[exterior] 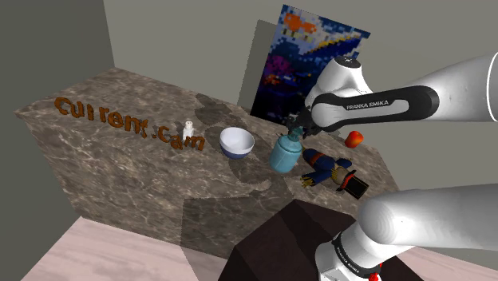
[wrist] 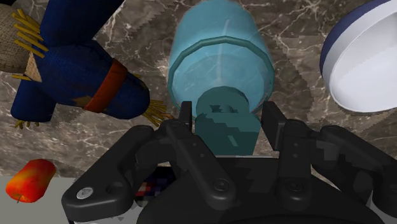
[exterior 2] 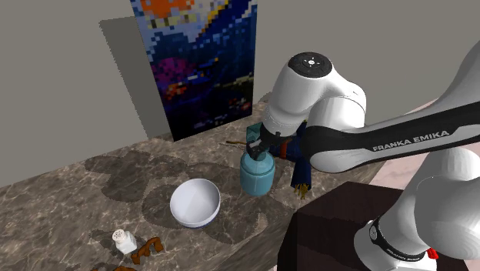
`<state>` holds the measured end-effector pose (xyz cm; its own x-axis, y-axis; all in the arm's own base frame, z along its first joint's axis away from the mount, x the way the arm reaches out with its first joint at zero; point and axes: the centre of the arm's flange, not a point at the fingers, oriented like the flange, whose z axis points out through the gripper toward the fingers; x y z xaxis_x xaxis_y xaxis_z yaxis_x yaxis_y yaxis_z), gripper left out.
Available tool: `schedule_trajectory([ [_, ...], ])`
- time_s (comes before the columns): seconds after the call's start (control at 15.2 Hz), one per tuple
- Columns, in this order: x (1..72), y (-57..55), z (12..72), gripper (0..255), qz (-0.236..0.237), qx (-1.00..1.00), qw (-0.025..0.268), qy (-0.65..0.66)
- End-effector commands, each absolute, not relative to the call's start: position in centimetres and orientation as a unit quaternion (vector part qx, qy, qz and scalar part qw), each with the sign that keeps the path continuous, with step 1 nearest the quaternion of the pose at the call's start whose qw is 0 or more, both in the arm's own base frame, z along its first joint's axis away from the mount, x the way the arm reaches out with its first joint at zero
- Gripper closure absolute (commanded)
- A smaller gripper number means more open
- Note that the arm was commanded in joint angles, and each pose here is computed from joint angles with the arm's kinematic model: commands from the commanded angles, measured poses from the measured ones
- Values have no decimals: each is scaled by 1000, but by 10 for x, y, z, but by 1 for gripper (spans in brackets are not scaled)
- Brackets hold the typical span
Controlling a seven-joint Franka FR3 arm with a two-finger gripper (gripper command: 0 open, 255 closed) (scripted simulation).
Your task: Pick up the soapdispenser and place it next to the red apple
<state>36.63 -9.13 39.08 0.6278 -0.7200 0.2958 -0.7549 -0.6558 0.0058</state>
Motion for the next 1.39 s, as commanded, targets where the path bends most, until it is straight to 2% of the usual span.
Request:
schedule_trajectory([
  [0.0, 366, -91, 396, 255, 134, 900, 65, -410],
  [1.32, 366, -91, 501, 255, 134, 900, 65, -410],
])
